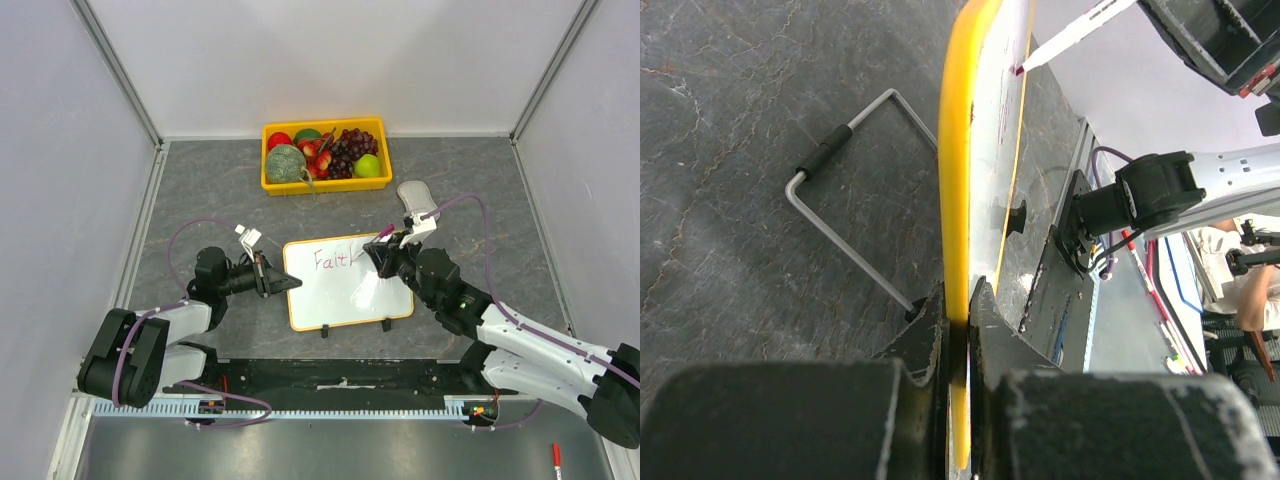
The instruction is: Write a sentence on the whiteboard
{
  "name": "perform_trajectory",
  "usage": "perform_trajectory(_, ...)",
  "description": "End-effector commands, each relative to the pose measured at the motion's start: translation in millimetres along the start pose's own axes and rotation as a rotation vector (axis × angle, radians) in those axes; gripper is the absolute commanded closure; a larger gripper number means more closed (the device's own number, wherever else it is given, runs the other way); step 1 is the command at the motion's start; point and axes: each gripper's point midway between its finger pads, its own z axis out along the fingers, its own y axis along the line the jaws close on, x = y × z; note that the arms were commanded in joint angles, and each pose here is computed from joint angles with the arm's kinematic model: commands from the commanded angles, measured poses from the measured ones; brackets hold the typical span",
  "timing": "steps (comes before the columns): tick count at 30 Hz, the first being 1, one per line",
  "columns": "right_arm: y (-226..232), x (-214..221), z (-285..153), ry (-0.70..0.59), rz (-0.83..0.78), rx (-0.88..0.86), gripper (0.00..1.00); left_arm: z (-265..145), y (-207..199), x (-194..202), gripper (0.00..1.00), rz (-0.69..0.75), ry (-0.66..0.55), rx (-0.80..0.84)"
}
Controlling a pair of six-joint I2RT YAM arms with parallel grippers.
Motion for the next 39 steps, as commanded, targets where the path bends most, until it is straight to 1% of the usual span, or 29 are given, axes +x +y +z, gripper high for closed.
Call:
perform_trajectory(1, 3.1, -33.5, 3.2, -0.089, 0.004, 0.025, 1.0, 1.8, 16.4, -9.2, 0.98, 0.072, -0.04, -0.071)
perform_trajectory(13, 1.1, -39.3, 4.1, -0.101, -0.006, 0.047, 1.0, 1.8, 16.4, -9.2, 0.98, 0.072, -0.04, -0.071)
perform_trajectory(39, -16.9, 6.6, -8.6, 0.004, -0.017, 0.056, 1.0, 2.1, 16.8, -9.3, 0.98, 0.071, -0.04, -0.071)
